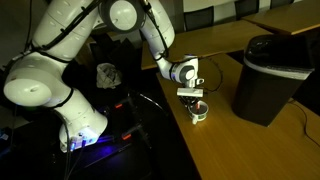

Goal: Move the mug to the left

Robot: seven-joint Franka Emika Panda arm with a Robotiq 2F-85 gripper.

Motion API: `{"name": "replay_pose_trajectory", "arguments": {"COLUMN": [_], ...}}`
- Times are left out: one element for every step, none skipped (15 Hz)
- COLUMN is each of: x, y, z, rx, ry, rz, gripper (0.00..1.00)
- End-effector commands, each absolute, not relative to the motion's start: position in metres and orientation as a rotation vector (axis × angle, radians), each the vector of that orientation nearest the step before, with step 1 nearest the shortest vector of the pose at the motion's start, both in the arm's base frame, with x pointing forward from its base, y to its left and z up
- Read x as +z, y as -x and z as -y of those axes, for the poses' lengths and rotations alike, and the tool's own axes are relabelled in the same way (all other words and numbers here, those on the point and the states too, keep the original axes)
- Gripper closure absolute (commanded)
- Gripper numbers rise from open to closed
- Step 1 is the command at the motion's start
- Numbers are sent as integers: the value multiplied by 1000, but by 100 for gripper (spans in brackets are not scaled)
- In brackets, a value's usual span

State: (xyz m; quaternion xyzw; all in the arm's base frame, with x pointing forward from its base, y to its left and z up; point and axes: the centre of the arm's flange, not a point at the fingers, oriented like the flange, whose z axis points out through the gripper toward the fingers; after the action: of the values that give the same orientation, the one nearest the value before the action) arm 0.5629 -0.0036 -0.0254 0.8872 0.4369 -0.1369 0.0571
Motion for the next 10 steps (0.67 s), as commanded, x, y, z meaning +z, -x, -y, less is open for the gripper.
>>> {"name": "replay_pose_trajectory", "arguments": {"x": [-14,-11,-8,-5,-4,-5,-6,-7,-8,-8], "y": [-566,-566,-565,-564,-563,-563,-564,-565,-566,-569], "z": [-5,-10,-17,-26,-35,-45,-55,-65,-75,-84], "rx": [-420,-406,-391,-374,-359,-355,-363,-360,-355,-354], "ry": [-2683,-2683,-2685,-2679,-2665,-2642,-2631,-2612,-2593,-2574], "rz": [-1345,-1346,-1364,-1381,-1395,-1420,-1443,-1460,-1473,-1491], "gripper": [97,97,97,97,97,97,97,97,97,97]}}
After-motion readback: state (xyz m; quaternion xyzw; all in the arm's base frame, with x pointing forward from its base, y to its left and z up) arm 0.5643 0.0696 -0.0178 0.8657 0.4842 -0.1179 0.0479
